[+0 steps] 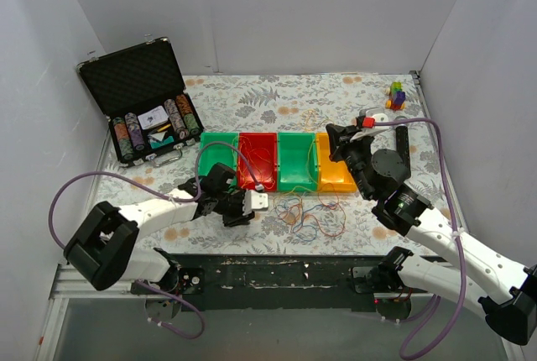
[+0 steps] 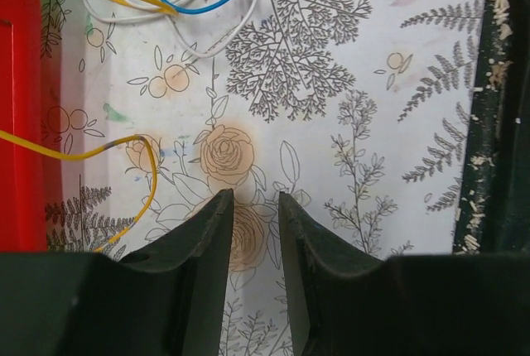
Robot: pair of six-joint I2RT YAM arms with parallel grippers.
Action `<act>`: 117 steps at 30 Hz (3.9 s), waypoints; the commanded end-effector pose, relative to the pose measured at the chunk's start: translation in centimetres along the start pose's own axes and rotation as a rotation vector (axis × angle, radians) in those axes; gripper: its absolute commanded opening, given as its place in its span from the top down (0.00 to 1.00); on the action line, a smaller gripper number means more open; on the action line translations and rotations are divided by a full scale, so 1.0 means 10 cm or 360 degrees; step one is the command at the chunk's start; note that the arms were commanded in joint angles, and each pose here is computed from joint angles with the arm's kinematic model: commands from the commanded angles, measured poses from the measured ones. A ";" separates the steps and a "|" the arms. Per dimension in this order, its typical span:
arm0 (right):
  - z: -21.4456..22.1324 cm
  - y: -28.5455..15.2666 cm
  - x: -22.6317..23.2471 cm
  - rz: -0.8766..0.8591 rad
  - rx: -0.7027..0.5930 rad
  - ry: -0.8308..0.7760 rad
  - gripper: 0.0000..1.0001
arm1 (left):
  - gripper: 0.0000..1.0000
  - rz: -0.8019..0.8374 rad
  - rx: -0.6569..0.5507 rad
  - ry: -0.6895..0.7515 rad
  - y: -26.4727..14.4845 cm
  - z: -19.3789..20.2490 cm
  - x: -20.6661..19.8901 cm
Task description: Untangle the cables
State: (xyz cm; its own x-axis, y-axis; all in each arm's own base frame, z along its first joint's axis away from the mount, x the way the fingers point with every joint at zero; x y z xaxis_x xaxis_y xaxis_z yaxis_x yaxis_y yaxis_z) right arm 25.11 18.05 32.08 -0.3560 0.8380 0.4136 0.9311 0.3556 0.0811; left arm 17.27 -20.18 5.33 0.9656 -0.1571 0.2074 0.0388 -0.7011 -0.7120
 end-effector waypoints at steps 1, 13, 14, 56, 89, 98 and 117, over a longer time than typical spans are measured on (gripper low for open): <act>-0.19 0.00 0.02 -0.0001 -0.0117 0.0036 0.99 | 0.74 -0.0180 -0.0032 0.0073 0.07 -0.09 0.33; -0.20 -0.03 0.01 -0.0005 -0.0130 0.0052 0.99 | 0.82 -0.0703 -0.0337 0.0131 -0.31 -0.71 0.93; -0.20 -0.03 0.01 -0.0006 -0.0132 0.0055 0.99 | 0.83 -0.0726 -0.0324 0.0114 -0.31 -0.69 0.96; -1.12 0.11 0.82 -0.0426 -0.0251 0.0174 0.99 | 0.03 -0.1103 -0.0563 -0.0347 -1.63 -1.58 1.89; -2.01 -0.22 1.36 -0.0850 -0.0485 0.0523 0.99 | 0.90 -0.0496 -0.0632 -0.0202 -0.21 -1.44 1.12; -1.71 -0.12 1.10 -0.0636 -0.0405 0.0382 0.99 | 1.00 -0.0795 -0.0801 -0.0044 -1.01 -2.06 1.33; -0.59 0.12 0.91 -0.0570 0.0046 0.0255 0.99 | 1.00 -0.1469 -0.1147 0.0212 -2.81 -3.12 1.56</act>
State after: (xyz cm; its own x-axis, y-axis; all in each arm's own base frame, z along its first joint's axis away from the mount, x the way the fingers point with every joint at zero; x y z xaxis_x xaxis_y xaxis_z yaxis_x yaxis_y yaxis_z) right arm 24.05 23.10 40.91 -0.5916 0.6320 0.5005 0.7890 0.5816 0.1982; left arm 23.53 -25.43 45.93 0.6472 0.5204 0.5571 0.4951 -0.8426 0.2118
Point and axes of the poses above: each gripper's point midway between its finger pads, its own y axis out along the fingers, its own x axis along the line the jaws close on, z = x × y, the point moved 3 cm from there along -y, back along the fingers, and after that the axes turned 15 degrees about y, right-handed, at the moved point
